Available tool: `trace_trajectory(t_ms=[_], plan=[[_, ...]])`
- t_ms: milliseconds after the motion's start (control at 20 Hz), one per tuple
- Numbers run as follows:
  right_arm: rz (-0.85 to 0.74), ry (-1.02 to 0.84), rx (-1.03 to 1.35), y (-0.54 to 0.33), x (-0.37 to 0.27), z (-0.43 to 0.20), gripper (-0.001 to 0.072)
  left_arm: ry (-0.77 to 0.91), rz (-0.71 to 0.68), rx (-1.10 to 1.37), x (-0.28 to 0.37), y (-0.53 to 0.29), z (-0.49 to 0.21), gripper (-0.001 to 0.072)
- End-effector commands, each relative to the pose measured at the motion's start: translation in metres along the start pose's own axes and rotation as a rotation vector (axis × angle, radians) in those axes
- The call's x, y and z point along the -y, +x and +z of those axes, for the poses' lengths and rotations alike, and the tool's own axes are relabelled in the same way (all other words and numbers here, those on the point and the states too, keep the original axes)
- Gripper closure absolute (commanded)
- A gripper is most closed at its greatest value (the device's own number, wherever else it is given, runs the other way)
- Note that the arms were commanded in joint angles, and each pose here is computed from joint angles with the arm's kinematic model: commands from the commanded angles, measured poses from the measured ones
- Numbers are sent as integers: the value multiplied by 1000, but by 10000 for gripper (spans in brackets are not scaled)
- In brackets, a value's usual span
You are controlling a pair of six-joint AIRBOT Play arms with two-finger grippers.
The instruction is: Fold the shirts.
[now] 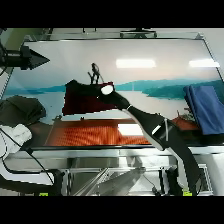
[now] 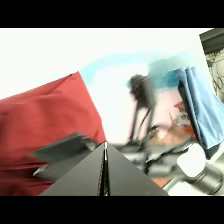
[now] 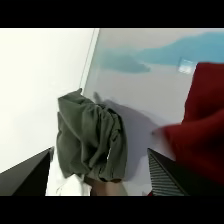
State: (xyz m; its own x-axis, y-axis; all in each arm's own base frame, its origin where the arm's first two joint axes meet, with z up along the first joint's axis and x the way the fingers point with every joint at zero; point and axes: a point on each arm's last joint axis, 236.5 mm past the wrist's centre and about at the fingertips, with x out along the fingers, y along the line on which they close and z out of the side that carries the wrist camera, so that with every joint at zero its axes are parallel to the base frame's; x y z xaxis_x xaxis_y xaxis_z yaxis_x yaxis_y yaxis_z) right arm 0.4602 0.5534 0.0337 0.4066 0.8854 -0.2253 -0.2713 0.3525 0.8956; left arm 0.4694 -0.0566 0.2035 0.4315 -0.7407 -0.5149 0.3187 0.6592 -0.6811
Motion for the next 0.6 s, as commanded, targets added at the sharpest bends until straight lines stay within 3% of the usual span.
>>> trace_trajectory(t_ms=[0, 100, 150, 200, 250, 300, 350, 450, 550], plan=[[3, -62, 13, 22, 3, -36, 73, -7, 12, 5, -11, -12, -12, 693], [84, -123, -35, 14, -20, -34, 85, -3, 12, 3, -12, -12, -13, 693], [120, -148, -54, 6, -29, -27, 162, -3, 12, 3, -12, -12, -13, 694], [153, -174, -75, -4, -36, -18, 412, -2, 11, -1, -11, -12, -14, 693], [185, -202, -95, -16, -42, -6, 537, 5, 8, -8, -11, -12, -16, 694], [203, -224, -110, -31, -45, 11, 539, 6, 6, -15, -10, -13, -18, 694], [190, -228, -128, -49, -43, 30, 691, 7, 5, -20, -11, -13, -19, 694], [66, -247, -153, -85, -17, 69, 699, 2, 9, -16, -14, -17, -19, 694], [-161, -264, -190, -137, 34, 109, 699, -4, 10, -18, -16, -21, -20, 694]])
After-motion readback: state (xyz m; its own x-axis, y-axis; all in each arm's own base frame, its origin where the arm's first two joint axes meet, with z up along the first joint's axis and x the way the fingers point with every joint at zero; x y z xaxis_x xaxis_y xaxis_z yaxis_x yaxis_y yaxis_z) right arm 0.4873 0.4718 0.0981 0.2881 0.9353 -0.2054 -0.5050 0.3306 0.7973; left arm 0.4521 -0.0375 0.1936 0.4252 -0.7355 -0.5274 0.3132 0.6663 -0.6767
